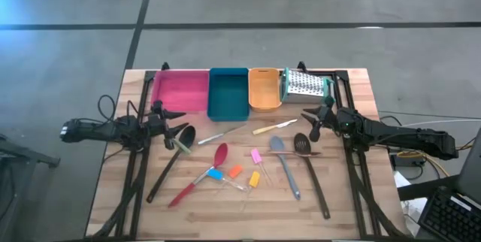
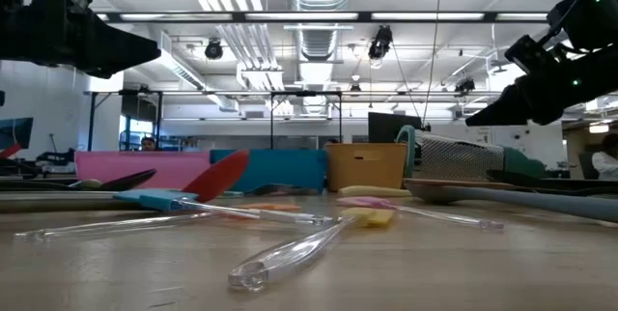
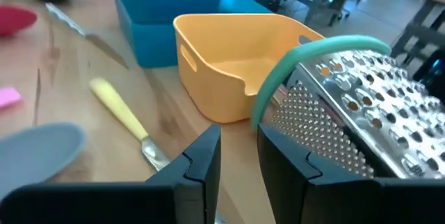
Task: Pick & Place Kitchen Items
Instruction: Put the gold knife into the blue bin
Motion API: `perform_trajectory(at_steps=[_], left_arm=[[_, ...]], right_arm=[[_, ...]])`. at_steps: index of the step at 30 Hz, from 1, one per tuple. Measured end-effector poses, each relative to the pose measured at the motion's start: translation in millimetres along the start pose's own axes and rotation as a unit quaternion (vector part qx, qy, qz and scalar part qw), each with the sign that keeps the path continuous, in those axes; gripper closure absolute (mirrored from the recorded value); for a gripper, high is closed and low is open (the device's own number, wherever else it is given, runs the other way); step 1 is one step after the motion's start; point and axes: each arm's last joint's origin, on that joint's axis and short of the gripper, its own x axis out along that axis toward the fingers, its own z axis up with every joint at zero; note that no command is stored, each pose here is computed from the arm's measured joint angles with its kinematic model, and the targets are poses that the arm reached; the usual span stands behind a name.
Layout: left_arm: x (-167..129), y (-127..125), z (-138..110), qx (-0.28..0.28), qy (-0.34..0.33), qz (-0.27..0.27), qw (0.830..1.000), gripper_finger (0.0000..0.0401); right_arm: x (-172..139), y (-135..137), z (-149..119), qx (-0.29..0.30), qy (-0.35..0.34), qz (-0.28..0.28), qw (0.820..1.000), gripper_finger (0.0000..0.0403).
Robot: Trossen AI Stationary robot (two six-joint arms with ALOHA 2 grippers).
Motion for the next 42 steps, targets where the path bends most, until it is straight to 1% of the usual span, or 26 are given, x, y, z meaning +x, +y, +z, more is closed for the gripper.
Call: perform_trajectory(at_steps=[3, 5, 8, 11, 13, 15, 18, 21, 24, 26, 28, 29, 33, 36, 41, 42], left_arm=[[0.0, 0.0, 0.0, 0.000, 0.000, 0.000, 1.000, 0.0211], [0.0, 0.0, 0.0, 0.000, 0.000, 0.000, 1.000, 0.0211], [0.0, 0.0, 0.0, 0.000, 0.000, 0.000, 1.000, 0.0211], [0.0, 0.0, 0.0, 0.000, 0.000, 0.000, 1.000, 0.0211], [0.0, 0.0, 0.0, 0.000, 0.000, 0.000, 1.000, 0.0211], [0.0, 0.0, 0.0, 0.000, 0.000, 0.000, 1.000, 0.0211], [0.0, 0.0, 0.0, 0.000, 0.000, 0.000, 1.000, 0.0211], [0.0, 0.0, 0.0, 0.000, 0.000, 0.000, 1.000, 0.0211], [0.0, 0.0, 0.0, 0.000, 0.000, 0.000, 1.000, 0.0211], [0.0, 0.0, 0.0, 0.000, 0.000, 0.000, 1.000, 0.0211], [0.0, 0.0, 0.0, 0.000, 0.000, 0.000, 1.000, 0.0211], [0.0, 0.0, 0.0, 0.000, 0.000, 0.000, 1.000, 0.0211], [0.0, 0.0, 0.0, 0.000, 0.000, 0.000, 1.000, 0.0211], [0.0, 0.0, -0.1, 0.000, 0.000, 0.000, 1.000, 0.0211], [0.0, 0.0, 0.0, 0.000, 0.000, 0.000, 1.000, 0.0211], [0.0, 0.0, 0.0, 0.000, 0.000, 0.000, 1.000, 0.0211]], right_arm=[[0.0, 0.0, 0.0, -0.013, 0.000, 0.000, 1.000, 0.0319], [0.0, 0.0, 0.1, 0.000, 0.000, 0.000, 1.000, 0.0324], [0.0, 0.1, 0.2, 0.078, -0.002, 0.000, 0.997, 0.0330], [-0.3, -0.7, 8.1, 0.162, -0.042, 0.003, 0.986, 0.0334], [-1.7, -0.5, 18.0, 0.221, -0.089, 0.037, 0.971, 0.0335], [-4.7, -0.1, 29.3, 0.236, -0.142, 0.081, 0.958, 0.0333], [-12.8, -1.1, 47.4, 0.235, -0.237, 0.133, 0.933, 0.0328], [-23.9, -0.7, 62.2, 0.220, -0.318, 0.209, 0.898, 0.0323], [-35.5, 1.7, 71.8, 0.187, -0.373, 0.297, 0.859, 0.0320], [-39.9, 4.5, 73.8, 0.165, -0.384, 0.343, 0.841, 0.0319], [-41.3, 8.5, 73.2, 0.152, -0.376, 0.379, 0.832, 0.0319], [-41.0, 10.6, 72.7, 0.151, -0.369, 0.389, 0.830, 0.0321], [-40.3, 18.1, 74.5, 0.117, -0.372, 0.401, 0.829, 0.0328], [-40.2, 25.0, 84.5, 0.084, -0.380, 0.413, 0.824, 0.0333], [-36.0, 42.1, 113.5, 0.038, -0.383, 0.440, 0.811, 0.0333], [-33.4, 46.4, 119.4, 0.032, -0.376, 0.446, 0.811, 0.0333]])
